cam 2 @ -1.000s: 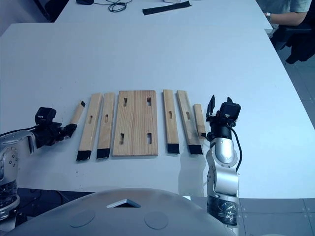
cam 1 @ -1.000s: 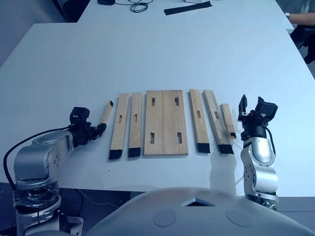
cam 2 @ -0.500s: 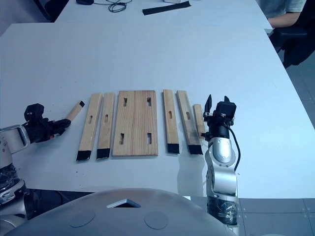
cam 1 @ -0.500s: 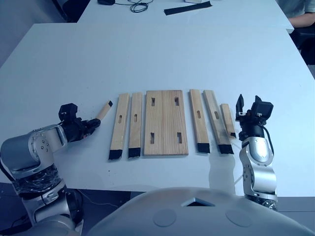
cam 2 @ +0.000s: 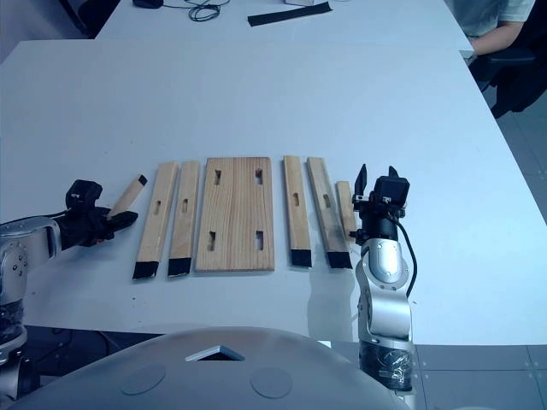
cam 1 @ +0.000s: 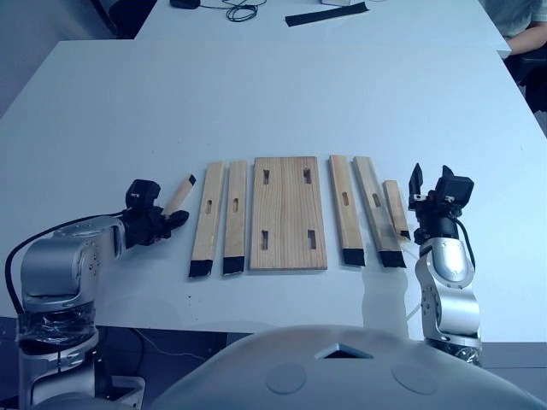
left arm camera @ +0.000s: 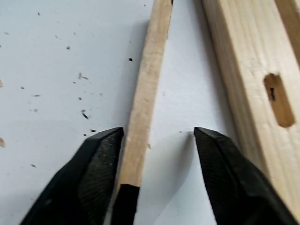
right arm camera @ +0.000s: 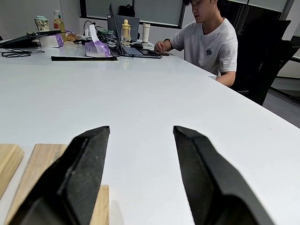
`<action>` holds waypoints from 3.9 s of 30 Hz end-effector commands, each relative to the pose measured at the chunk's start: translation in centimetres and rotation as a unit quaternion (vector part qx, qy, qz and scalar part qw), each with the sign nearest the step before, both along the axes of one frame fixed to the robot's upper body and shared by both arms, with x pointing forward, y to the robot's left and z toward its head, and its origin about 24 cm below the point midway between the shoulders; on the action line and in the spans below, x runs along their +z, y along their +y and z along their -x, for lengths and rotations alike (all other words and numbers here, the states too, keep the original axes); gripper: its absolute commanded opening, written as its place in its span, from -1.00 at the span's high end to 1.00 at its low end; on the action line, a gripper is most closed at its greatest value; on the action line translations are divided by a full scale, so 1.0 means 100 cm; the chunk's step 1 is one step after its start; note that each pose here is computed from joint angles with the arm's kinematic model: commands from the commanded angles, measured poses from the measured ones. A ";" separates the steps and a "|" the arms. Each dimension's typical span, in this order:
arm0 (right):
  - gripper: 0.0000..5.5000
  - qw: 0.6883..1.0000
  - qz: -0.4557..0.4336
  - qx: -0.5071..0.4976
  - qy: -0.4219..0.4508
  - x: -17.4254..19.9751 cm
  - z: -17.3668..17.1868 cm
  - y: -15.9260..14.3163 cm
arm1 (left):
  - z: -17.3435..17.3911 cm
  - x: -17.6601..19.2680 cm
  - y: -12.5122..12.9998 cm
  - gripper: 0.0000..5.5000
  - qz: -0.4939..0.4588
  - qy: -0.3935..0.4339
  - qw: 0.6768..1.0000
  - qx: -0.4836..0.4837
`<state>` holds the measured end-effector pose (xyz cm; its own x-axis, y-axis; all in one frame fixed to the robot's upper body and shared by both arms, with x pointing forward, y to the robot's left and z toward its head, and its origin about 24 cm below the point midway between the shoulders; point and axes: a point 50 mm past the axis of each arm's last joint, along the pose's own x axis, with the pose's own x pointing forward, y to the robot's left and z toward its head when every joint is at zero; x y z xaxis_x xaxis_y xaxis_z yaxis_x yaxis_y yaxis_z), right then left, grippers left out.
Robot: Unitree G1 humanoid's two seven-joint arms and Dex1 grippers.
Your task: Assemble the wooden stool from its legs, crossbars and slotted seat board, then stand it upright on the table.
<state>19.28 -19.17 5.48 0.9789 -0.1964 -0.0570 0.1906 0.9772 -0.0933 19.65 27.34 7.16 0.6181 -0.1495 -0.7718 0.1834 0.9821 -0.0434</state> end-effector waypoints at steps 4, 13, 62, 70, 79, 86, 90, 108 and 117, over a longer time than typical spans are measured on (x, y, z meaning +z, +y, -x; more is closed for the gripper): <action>0.08 1.000 0.005 0.005 0.002 0.001 -0.002 0.000 | 0.008 -0.011 0.002 0.44 0.023 0.016 1.000 -0.004; 0.08 1.000 0.005 0.003 0.001 0.001 -0.004 0.000 | 0.007 -0.011 -0.002 0.85 0.062 0.016 0.998 0.003; -0.58 0.745 -0.363 0.556 0.063 0.113 -0.033 0.060 | -0.037 0.082 -0.186 0.85 0.075 -0.552 0.783 -0.277; -0.65 0.751 -0.358 0.552 0.053 0.113 -0.042 0.057 | -0.029 0.076 -0.186 0.85 0.082 -0.538 0.786 -0.292; -0.65 0.744 -0.357 0.563 0.047 0.120 -0.049 0.063 | -0.023 0.072 -0.187 0.85 0.086 -0.532 0.787 -0.302; -0.65 0.745 -0.350 0.565 0.050 0.120 -0.056 0.069 | -0.020 0.070 -0.188 0.85 0.088 -0.529 0.784 -0.311; -0.53 0.746 -0.346 0.567 0.051 0.121 -0.057 0.072 | -0.019 0.071 -0.188 0.85 0.087 -0.531 0.782 -0.315; 0.49 0.768 -0.332 0.546 0.041 0.122 -0.063 0.074 | -0.016 0.069 -0.187 0.85 0.055 -0.549 0.770 -0.319; 0.52 0.775 -0.315 0.545 0.052 0.116 -0.061 0.075 | -0.026 0.069 -0.180 0.85 0.021 -0.555 0.775 -0.301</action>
<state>25.29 -11.55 17.14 0.5168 0.8458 0.1321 -0.7571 0.3796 0.5316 21.61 8.94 13.81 0.6845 -0.7028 0.1938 0.5920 0.6910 0.4148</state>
